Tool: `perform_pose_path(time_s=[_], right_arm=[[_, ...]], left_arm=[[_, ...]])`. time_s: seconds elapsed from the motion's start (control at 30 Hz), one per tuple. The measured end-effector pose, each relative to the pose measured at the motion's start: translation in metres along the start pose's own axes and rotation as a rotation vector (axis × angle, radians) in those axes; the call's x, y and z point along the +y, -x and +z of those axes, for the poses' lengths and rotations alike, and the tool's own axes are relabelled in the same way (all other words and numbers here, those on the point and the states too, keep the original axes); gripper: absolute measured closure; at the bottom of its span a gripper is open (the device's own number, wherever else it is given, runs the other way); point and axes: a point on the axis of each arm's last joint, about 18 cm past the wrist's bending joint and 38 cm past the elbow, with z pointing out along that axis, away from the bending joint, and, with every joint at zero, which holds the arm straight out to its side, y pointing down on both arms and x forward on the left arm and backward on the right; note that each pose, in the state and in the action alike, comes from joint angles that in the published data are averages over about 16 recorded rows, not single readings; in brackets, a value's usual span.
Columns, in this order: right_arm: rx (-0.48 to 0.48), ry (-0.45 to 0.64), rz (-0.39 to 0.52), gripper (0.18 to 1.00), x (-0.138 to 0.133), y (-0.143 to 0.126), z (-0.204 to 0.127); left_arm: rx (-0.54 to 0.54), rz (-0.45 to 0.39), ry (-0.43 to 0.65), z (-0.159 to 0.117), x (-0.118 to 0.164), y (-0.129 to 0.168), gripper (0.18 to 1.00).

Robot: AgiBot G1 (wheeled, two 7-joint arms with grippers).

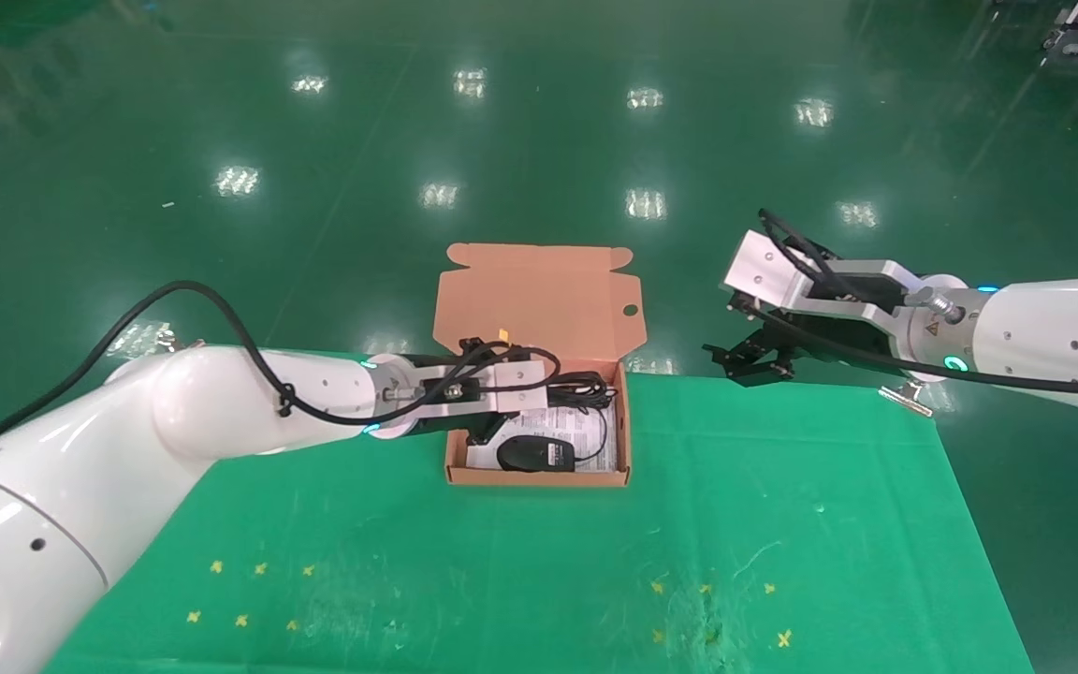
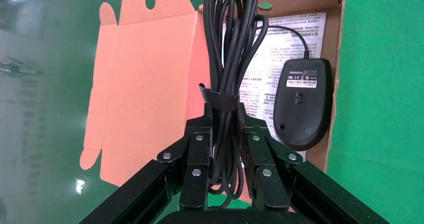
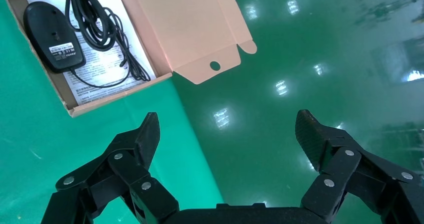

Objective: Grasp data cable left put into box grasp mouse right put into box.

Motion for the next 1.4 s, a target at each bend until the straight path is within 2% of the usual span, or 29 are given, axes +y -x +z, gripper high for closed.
perform_pose_path(time_s=[0.33,0.5,0.7,0.97,1.17,1.4], right_arm=[[0.002,0.0,-0.001,0.18,0.0,0.0,0.0],[0.022,-0.005,-0.013,0.178,-0.003,-0.009,-0.003],[0.059,0.008,-0.062,0.178,-0.007,-0.026,-0.012],[0.085,0.045,-0.121,0.178,-0.009,-0.045,-0.024],[0.036,0.051,-0.093,0.178,-0.002,-0.037,-0.027],[-0.072,0.007,0.005,0.178,0.006,-0.01,-0.029]], left_arm=[[-0.002,0.002,0.0,-0.001,0.001,0.001,0.878],[-0.026,-0.001,-0.006,-0.009,0.002,0.013,0.832],[-0.086,-0.014,-0.01,-0.027,0.005,0.044,0.745],[-0.152,-0.054,-0.022,-0.052,0.009,0.08,0.573],[-0.132,-0.13,-0.059,-0.061,0.016,0.076,0.441],[-0.07,-0.257,-0.143,-0.073,0.026,0.054,0.311]])
